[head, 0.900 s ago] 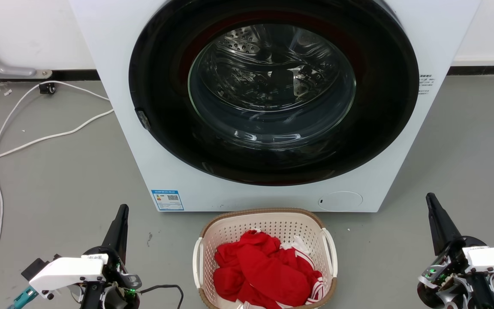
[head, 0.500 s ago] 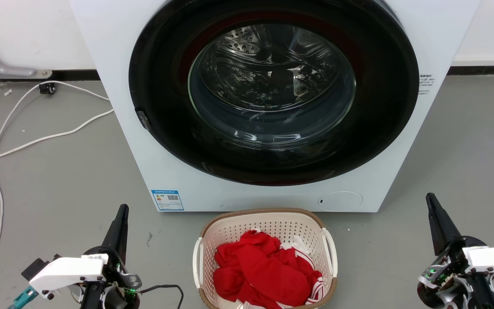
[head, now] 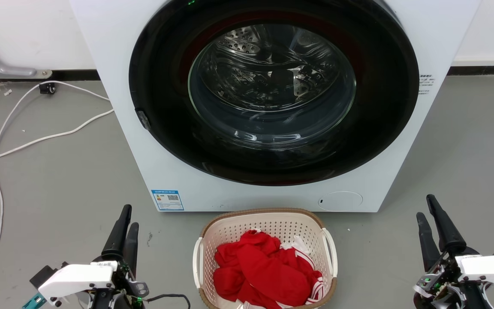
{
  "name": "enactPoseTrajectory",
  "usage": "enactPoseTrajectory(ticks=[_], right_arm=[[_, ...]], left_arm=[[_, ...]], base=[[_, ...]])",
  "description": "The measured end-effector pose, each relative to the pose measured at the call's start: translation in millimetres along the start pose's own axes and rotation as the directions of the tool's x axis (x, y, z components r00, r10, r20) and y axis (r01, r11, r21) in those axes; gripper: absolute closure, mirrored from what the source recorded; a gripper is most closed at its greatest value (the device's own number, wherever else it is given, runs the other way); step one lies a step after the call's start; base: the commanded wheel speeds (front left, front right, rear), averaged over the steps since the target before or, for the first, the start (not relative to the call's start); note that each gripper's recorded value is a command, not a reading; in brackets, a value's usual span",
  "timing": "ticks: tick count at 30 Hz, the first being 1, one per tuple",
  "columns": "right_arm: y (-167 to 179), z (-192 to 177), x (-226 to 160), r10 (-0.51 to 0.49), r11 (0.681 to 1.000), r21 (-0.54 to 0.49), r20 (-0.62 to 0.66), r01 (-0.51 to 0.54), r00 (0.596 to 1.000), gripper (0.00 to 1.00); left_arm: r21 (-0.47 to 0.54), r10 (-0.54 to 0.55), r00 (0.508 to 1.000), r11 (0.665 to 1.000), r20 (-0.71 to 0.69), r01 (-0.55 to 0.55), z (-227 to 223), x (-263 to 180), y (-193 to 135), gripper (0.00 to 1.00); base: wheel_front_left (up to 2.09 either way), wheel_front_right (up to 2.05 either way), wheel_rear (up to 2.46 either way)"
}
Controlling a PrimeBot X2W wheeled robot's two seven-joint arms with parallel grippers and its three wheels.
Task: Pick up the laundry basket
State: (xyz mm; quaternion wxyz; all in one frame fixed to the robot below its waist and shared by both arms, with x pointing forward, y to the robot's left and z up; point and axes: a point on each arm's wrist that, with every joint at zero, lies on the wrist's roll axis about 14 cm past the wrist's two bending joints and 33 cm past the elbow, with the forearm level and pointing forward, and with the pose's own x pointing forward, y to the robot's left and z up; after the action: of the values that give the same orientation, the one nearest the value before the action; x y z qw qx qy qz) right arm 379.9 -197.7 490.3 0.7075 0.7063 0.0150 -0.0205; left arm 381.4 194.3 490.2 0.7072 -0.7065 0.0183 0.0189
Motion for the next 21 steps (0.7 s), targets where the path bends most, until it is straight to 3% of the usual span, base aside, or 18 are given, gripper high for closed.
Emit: enactPoseTrajectory(ticks=[12, 21], right_arm=[[4.1, -3.2, -1.4, 0.011, 0.984, -0.179, 0.01, -0.009, 1.0, 0.0], [10.4, -0.9, -4.0, 0.032, 0.91, -0.415, 0.019, -0.021, 0.999, 0.0]], left_arm=[[0.153, -0.047, 0.999, 0.987, -0.001, 0.047, -7.8, 2.5, -16.1, 0.0], [0.347, -0.073, 0.997, 0.935, -0.015, 0.074, -14.3, 3.6, -24.1, 0.0]], base=[[0.0, 0.0, 0.0], [0.0, 0.0, 0.0]])
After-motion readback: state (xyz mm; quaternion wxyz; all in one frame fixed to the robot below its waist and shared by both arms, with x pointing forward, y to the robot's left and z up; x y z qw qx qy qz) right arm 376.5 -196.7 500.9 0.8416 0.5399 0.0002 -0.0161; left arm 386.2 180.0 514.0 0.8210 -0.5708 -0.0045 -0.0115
